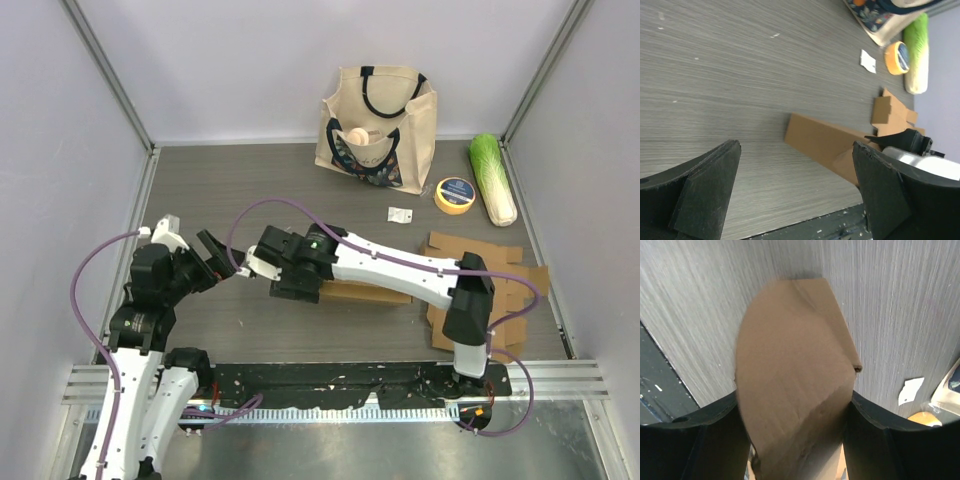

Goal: Fold the paper box

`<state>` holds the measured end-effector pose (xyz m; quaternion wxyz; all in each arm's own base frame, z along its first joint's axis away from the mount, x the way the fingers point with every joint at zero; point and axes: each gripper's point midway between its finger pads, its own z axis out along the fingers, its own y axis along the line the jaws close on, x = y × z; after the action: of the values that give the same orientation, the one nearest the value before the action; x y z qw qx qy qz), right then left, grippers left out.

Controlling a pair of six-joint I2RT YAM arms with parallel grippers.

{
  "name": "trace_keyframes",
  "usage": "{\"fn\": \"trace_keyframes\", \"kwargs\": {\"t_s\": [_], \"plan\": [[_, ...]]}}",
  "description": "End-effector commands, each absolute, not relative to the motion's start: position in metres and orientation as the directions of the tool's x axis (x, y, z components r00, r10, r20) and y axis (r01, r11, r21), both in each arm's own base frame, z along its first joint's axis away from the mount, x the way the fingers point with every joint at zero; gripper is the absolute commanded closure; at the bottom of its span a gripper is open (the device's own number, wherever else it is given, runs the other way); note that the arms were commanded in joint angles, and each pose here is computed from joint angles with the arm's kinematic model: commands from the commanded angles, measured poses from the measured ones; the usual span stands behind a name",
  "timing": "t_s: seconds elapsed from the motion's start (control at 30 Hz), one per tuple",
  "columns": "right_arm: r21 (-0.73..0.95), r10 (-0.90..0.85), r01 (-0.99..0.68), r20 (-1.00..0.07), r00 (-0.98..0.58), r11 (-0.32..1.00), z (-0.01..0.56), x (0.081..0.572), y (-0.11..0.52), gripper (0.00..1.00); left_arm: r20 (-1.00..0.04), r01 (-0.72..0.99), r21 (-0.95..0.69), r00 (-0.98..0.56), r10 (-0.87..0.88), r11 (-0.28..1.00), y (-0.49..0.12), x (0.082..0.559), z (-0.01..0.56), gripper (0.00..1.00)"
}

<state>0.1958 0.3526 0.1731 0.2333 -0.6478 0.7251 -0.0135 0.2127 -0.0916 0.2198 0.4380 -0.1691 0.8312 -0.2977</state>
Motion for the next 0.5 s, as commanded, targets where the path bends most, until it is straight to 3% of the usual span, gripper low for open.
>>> {"fn": "trace_keyframes", "kwargs": {"t_s": [0.0,0.17,0.23,0.47], "plan": [[-0.167,-0.94,-0.97,-0.321,-0.116,0.177,0.173,0.197,0.35,0.4,-0.659,-0.077,-0.601,-0.516,-0.547,0.795,-0.076,0.213,0.223,0.02],[-0.17,-0.897,-0.965,-0.429,-0.108,0.197,0.171,0.224,0.366,0.18,-0.622,-0.034,-0.651,-0.549,-0.559,0.758,-0.091,0.217,0.218,0.05],[-0.144,-0.87,-0.967,-0.479,-0.117,0.21,0.174,0.227,0.367,0.12,-0.611,0.071,-0.693,-0.587,-0.532,0.718,-0.11,0.218,0.224,0.07],[-0.106,-0.791,-0.957,-0.591,-0.159,0.272,0.192,0.224,0.34,0.11,-0.609,0.307,-0.764,-0.636,-0.475,0.568,-0.149,0.226,0.248,0.17]]}}
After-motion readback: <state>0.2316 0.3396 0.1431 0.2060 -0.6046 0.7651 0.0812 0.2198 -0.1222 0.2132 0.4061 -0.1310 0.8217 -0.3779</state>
